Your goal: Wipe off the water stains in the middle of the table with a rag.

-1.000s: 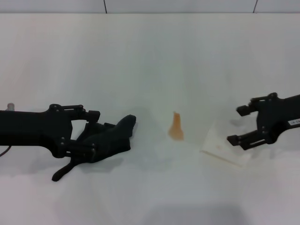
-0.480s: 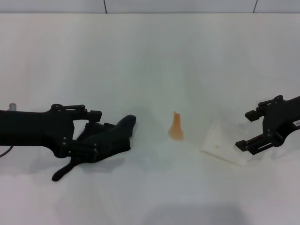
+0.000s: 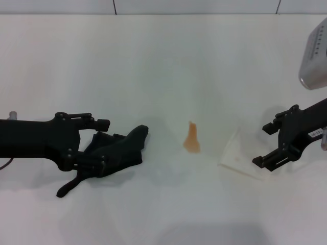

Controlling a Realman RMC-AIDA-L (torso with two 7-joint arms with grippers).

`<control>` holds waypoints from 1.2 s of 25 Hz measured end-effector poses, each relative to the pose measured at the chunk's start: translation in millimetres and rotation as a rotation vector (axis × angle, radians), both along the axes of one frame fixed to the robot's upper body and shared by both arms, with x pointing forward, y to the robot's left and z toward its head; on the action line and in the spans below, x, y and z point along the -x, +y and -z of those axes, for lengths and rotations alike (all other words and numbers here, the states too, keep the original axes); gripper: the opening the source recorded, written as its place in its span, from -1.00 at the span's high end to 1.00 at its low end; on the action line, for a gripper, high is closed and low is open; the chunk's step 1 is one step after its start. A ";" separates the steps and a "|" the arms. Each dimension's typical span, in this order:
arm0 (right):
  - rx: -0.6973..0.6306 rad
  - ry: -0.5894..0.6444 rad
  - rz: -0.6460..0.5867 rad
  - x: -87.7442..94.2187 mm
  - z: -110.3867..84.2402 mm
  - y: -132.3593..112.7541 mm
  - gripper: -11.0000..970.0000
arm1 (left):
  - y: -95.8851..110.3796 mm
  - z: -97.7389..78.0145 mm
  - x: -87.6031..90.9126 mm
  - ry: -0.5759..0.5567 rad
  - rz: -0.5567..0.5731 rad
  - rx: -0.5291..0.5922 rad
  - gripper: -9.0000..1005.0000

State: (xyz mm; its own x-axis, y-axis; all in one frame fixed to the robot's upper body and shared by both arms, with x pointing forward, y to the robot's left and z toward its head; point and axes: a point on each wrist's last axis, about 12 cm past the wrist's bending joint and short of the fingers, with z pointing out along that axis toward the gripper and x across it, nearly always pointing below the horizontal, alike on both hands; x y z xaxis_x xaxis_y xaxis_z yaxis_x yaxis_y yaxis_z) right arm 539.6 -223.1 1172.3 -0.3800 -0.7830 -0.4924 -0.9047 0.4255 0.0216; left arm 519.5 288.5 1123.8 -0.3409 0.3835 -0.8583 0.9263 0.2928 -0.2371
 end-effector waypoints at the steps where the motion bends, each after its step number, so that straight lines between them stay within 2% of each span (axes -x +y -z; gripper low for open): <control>1: 0.001 0.002 -0.003 0.4 0.0 1.8 -0.76 | 0.0 -0.3 -0.2 -0.001 0.000 -0.001 -0.76; 30: 0.030 0.006 -0.012 2.8 11.0 24.4 -0.76 | -1.5 -3.1 -3.0 -0.017 0.011 -0.004 -0.76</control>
